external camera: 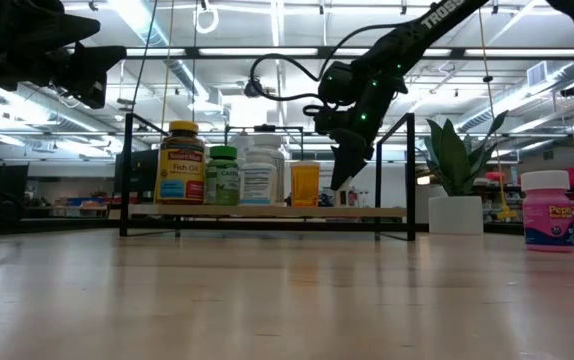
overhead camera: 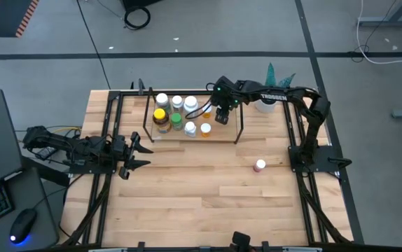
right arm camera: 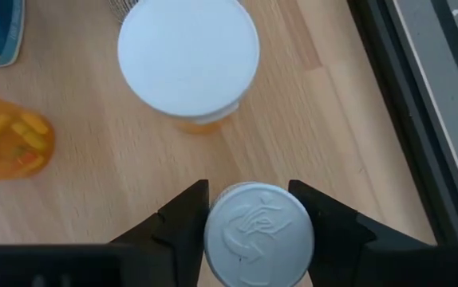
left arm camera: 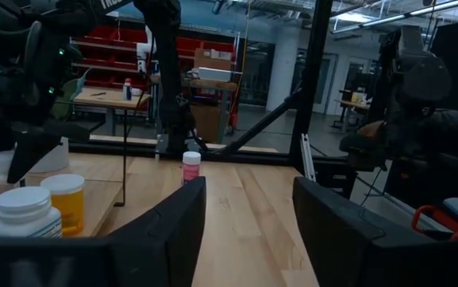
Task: Pick and place medicine bottles onto shelf by color
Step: Put the white pill bottle on the shelf, then put the pink medicine bottle on the shelf aligned with the other white pill bottles
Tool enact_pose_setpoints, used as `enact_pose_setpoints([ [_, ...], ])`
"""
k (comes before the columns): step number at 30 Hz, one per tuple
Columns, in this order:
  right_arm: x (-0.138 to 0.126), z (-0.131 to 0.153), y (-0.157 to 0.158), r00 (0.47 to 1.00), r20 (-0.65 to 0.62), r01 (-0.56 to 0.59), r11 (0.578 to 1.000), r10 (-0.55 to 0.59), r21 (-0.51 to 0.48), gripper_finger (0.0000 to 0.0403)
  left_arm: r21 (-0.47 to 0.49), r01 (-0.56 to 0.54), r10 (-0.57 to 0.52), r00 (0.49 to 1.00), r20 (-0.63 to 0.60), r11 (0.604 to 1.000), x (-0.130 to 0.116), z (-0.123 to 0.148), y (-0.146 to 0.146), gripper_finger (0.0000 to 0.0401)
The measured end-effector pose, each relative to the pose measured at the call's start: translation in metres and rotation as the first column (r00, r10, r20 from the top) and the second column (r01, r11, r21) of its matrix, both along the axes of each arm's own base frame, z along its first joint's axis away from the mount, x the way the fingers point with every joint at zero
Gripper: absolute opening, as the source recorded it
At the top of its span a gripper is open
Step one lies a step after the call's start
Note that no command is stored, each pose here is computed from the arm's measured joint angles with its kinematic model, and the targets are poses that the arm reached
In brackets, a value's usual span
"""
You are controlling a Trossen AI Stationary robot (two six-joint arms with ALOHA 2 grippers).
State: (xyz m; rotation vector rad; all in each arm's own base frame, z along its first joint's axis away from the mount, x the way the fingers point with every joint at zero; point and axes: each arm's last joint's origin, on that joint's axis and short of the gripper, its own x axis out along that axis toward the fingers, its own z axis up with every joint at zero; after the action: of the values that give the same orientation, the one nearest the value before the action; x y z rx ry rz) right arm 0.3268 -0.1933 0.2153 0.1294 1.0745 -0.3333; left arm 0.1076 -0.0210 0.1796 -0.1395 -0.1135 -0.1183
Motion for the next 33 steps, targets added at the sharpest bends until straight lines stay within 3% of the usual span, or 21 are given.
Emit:
enact_pose_setpoints([
  [15, -0.001, 0.008, 0.004, 1.000, 0.013, 0.002, 1.000, -0.002, -0.007, 0.0258, 0.000, -0.001, 0.001, 1.000, 0.001, 1.000, 0.000, 0.000, 0.000, 0.0195],
  [24, -0.006, 0.041, 0.022, 0.996, 0.087, -0.007, 0.998, 0.012, -0.060, 0.0294, 0.000, 0.000, 0.000, 1.000, 0.000, 1.000, 0.000, 0.000, 0.000, 0.0198],
  [33, -0.021, 0.098, 0.075, 0.969, 0.221, -0.088, 0.989, 0.112, -0.116, 0.0291, 0.000, 0.000, 0.000, 1.000, 0.000, 1.000, 0.000, 0.000, 0.000, 0.0193],
])
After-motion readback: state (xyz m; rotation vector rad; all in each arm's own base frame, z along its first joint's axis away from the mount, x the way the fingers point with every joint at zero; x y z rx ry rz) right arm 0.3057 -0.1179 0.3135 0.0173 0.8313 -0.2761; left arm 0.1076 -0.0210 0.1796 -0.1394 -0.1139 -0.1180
